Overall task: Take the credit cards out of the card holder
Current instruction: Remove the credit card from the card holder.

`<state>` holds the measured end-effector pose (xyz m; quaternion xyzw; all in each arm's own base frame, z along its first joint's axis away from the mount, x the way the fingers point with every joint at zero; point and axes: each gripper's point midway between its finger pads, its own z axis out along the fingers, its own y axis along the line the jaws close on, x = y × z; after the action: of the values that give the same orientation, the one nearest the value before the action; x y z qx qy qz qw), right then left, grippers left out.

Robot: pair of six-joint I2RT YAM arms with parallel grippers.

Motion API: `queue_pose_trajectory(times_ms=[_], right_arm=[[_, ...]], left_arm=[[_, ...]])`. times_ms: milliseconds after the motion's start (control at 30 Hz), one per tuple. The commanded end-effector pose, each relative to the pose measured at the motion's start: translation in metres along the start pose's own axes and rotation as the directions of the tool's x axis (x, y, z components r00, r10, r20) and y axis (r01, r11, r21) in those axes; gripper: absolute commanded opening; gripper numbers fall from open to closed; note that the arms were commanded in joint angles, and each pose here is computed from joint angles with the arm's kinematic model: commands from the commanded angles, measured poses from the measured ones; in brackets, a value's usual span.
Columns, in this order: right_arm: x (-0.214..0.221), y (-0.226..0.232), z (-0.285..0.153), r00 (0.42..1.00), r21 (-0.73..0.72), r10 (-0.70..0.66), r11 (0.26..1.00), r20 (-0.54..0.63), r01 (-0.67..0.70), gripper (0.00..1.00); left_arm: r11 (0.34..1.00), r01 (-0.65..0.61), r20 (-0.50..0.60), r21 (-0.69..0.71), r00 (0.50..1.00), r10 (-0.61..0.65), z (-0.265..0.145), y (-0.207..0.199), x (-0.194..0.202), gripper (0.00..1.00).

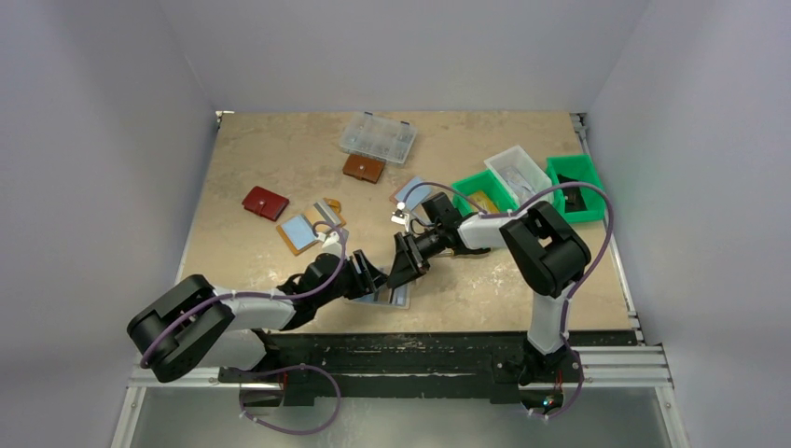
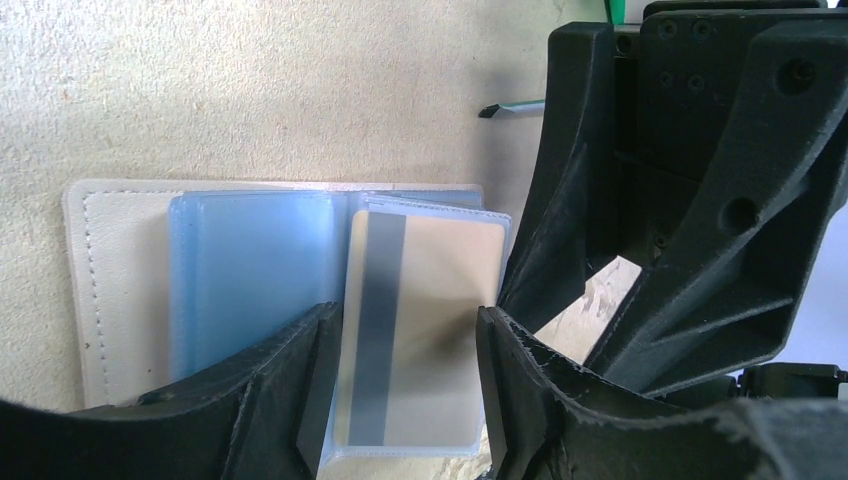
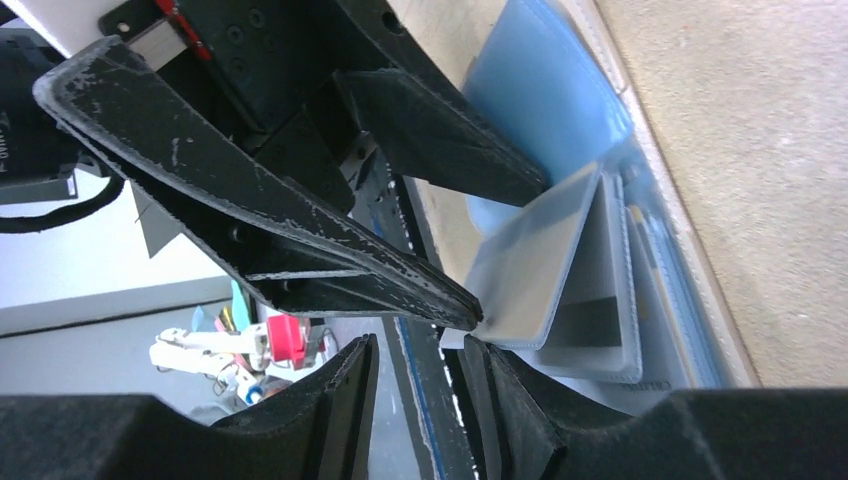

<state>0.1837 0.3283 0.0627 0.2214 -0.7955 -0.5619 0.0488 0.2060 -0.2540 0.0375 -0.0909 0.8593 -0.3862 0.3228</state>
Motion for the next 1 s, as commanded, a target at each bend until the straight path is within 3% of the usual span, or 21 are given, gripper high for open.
queue_pose_trajectory(times_ms=[0,567,967], right_arm=[[-0.006,0.013,0.004,0.998,-0.044,-0.07,0.997,0.005,0.07,0.47],[-0.009,0.014,0.005,0.998,-0.043,-0.065,0.997,0.014,0.065,0.47],[-0.011,0.013,0.005,0.998,-0.041,-0.059,0.997,0.015,0.06,0.47]], left_arm=[[1.0,0.002,-0.02,0.008,1.0,-0.002,0.0,0.003,0.007,0.56],[0.994,-0.045,-0.031,0.095,0.998,0.048,-0.013,-0.012,0.008,0.64],[0.988,-0.082,-0.102,0.13,0.99,0.095,-0.013,-0.013,0.022,0.65]])
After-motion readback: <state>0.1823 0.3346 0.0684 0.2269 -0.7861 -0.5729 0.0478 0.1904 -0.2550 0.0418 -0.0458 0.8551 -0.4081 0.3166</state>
